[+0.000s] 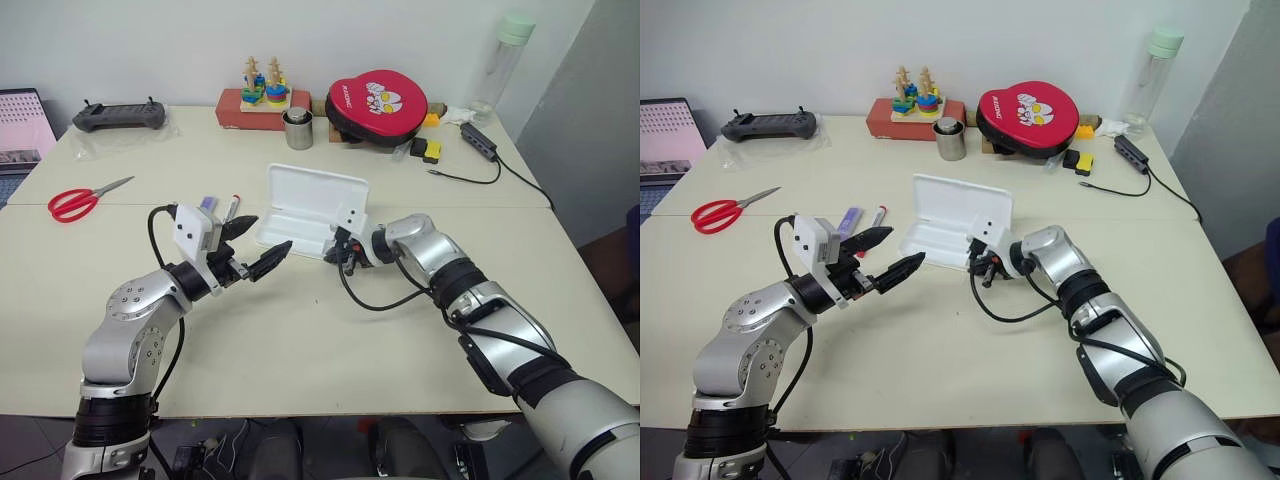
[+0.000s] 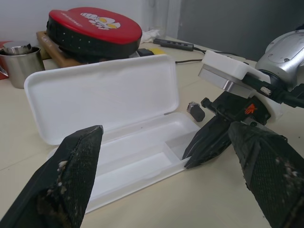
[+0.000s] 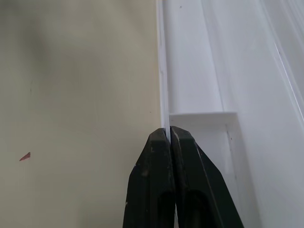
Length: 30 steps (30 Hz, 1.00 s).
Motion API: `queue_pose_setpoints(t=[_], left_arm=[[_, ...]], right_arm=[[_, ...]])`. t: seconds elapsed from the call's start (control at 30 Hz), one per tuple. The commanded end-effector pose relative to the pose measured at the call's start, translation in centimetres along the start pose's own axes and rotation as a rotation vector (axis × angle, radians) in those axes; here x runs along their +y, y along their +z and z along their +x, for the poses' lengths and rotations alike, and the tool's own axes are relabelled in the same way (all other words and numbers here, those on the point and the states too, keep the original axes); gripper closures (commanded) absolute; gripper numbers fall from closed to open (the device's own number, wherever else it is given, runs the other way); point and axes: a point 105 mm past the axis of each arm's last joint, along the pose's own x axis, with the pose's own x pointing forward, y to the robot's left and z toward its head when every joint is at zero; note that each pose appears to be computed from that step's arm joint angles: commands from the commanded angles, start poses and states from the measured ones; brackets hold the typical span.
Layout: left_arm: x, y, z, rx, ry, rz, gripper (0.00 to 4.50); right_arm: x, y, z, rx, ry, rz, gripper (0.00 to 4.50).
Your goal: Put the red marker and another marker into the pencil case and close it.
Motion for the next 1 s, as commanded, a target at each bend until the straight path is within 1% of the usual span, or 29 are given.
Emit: queue_pose_setpoints(t=[0.03,0.13,0.27,0.4,0.5,0.53,0.57,0.6,0.63,0.67,0.7,0.73,0.8,0.83,0.87,0.93,1.0], left_arm=[[2.2,-0.4,-2.2,0.013,0.111,-0.001,0.0],[3.1,-0.9,-3.1,0.032,0.151,-0.004,0.0],[4.2,-0.9,-4.0,0.031,0.191,-0.008,0.0],[4.9,-1.1,-4.5,0.034,0.22,-0.013,0.0],[5.9,-1.5,-4.6,0.058,0.27,-0.01,0.0],[6.4,-1.7,-4.5,0.069,0.298,-0.01,0.0],[7.0,-2.0,-4.4,0.086,0.336,-0.016,0.0],[7.5,-2.1,-4.3,0.097,0.361,-0.018,0.0],[7.8,-2.3,-4.0,0.106,0.377,-0.02,0.0],[8.1,-2.6,-3.7,0.122,0.387,-0.017,0.0],[8.4,-2.7,-3.4,0.137,0.401,-0.001,0.0],[8.6,-2.9,-3.2,0.148,0.412,0.011,0.0],[9.4,-3.0,-2.4,0.163,0.448,0.004,0.0],[9.6,-3.1,-2.0,0.176,0.455,0.015,0.0],[9.7,-3.2,-1.5,0.194,0.456,0.016,0.0],[10.1,-3.5,-0.7,0.224,0.471,0.021,0.0],[10.7,-3.9,-0.4,0.253,0.498,0.029,0.0]], right_arm=[[2.1,1.3,-0.7,-0.052,0.097,-0.083,4.45],[3.8,1.1,-1.2,-0.057,0.134,-0.11,4.45],[6.1,0.1,-1.3,-0.032,0.182,-0.129,4.45],[7.5,-0.3,-1.3,-0.027,0.208,-0.137,4.45],[7.8,-0.3,-1.4,-0.029,0.213,-0.138,4.45],[8.0,-0.3,-1.6,-0.03,0.218,-0.144,4.15],[8.0,-0.1,-1.7,-0.039,0.218,-0.152,4.04],[8.0,0.3,-1.9,-0.053,0.215,-0.152,3.81],[8.0,0.7,-2.1,-0.073,0.214,-0.153,3.65],[8.0,1.3,-2.4,-0.097,0.215,-0.153,3.31],[8.1,2.1,-2.8,-0.133,0.219,-0.153,3.14],[8.2,2.7,-3.1,-0.156,0.222,-0.153,2.85],[7.9,4.7,-3.9,-0.226,0.201,-0.145,2.29],[7.8,6.1,-4.4,-0.28,0.188,-0.139,2.18],[7.6,7.7,-5.0,-0.345,0.169,-0.134,1.83],[7.0,10.4,-6.2,-0.444,0.119,-0.142,1.42],[6.6,12.3,-7.3,-0.514,0.078,-0.142,0.95]])
